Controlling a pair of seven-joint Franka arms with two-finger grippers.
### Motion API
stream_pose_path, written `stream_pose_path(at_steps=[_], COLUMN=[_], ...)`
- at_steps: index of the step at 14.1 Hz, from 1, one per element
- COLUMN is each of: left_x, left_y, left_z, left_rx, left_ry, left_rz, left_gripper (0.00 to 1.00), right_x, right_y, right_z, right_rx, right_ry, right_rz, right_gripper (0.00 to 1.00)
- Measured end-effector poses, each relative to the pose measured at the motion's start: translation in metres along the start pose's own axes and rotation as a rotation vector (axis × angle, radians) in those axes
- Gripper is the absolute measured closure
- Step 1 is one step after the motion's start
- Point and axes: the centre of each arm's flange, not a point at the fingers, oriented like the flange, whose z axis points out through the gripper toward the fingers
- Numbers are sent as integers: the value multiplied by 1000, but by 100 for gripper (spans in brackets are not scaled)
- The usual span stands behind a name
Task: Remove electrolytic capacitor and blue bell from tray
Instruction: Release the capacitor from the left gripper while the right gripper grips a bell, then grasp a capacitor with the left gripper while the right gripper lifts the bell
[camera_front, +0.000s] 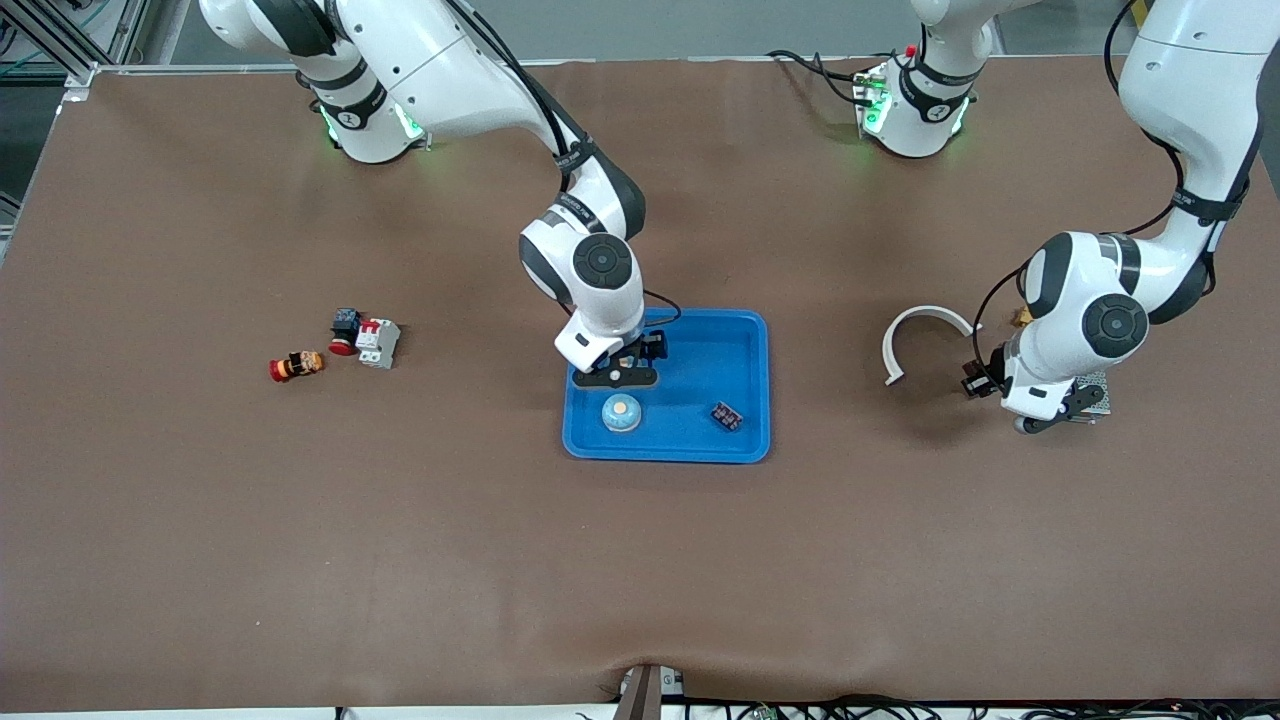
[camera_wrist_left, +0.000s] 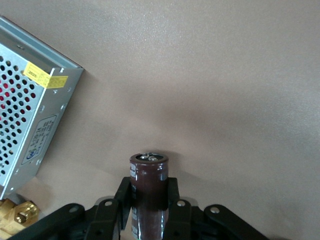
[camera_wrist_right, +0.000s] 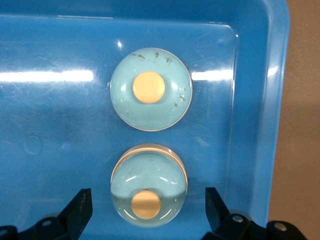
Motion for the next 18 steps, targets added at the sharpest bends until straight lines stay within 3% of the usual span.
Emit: stream_pose_path(at_steps=[6,7,13,16,18], left_x=[1,1,14,21,21], left_y=[-5,-5,12,41,63], left_z=[10,10,-29,-90,-122], left_rx=[5,6,1,41,32], left_ry=[-8,-7,38,23,43], left_rz=[0,2,22,54,79], left_gripper=[67,63,3,0,0], right_x=[1,1,0,1,2], right_y=[0,-1,0,0,0], right_z=[3,4,14,13,13], right_rx=[5,7,11,11,11], right_ry=[8,10,14,16,17], right_rz=[-1,-2,-2,-2,-1], right_gripper=[0,0,0,0,16])
